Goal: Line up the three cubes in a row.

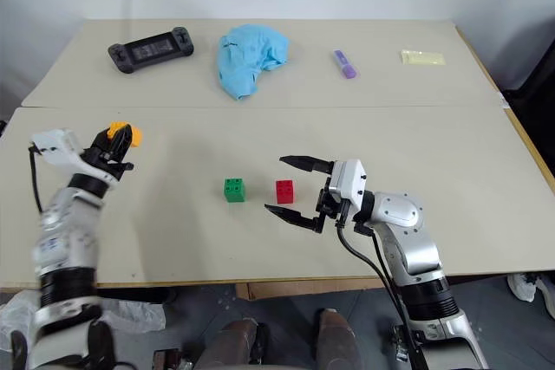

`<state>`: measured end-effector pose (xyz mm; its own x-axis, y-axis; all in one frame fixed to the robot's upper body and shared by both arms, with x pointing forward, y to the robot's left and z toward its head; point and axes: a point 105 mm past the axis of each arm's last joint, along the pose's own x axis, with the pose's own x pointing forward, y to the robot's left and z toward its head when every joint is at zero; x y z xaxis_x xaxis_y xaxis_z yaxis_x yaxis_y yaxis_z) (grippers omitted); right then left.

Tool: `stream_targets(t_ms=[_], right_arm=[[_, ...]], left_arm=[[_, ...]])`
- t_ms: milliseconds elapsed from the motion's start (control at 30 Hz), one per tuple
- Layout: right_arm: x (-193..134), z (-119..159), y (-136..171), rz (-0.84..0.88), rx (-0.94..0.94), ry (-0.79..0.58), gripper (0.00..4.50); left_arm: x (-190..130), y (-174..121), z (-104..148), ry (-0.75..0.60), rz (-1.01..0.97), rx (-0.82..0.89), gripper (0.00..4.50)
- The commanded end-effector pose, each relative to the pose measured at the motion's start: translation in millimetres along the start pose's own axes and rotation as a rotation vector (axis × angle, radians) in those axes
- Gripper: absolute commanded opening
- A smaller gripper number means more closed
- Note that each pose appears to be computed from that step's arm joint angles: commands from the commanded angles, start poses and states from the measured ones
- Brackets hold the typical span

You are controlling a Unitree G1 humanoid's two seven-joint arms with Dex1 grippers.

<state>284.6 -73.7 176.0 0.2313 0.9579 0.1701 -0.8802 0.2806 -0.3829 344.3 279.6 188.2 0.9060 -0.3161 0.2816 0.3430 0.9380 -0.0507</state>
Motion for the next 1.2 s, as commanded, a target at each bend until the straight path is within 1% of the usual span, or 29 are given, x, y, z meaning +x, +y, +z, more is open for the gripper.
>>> stream_targets(t_ms=[33,100,167,233,333,433,567,633,833,967,1033,1200], right_arm=[[-7,12,0,-0.008,-0.031,-0.004,4.5],[-10,12,2,0.0,-0.027,0.01,4.5],[-13,12,3,0.001,-0.017,0.021,4.5],[-16,12,3,-0.001,-0.02,0.038,4.5],[-17,14,0,-0.013,-0.031,0.044,4.5],[-17,15,0,-0.018,-0.035,0.047,4.5],[-19,14,2,-0.024,-0.034,0.052,4.5],[-22,13,3,-0.043,-0.027,0.058,4.5],[-26,12,9,-0.053,-0.011,0.074,4.5],[-27,12,7,-0.059,-0.014,0.082,4.5],[-28,11,6,-0.059,-0.018,0.086,4.5],[-30,11,3,-0.042,-0.03,0.099,4.5]], left_arm=[[-17,-46,22,0.051,-0.482,-0.006,1.49],[-21,-34,11,0.155,-0.485,0.041,1.49],[-27,-27,-4,0.277,-0.564,0.108,1.49],[-22,-24,-13,0.332,-0.664,0.194,1.49],[-13,-30,-29,0.402,-0.812,0.277,1.49],[-10,-40,-38,0.424,-0.941,0.324,1.49],[-7,-48,-45,0.434,-1.033,0.333,1.49],[-8,-50,-52,0.464,-1.07,0.336,1.49],[-5,-51,-62,0.484,-1.07,0.336,1.49],[-6,-52,-64,0.5,-1.08,0.273,1.49],[-5,-51,-62,0.504,-1.067,0.255,2.23],[-4,-46,-51,0.446,-1.038,0.297,3.72]])
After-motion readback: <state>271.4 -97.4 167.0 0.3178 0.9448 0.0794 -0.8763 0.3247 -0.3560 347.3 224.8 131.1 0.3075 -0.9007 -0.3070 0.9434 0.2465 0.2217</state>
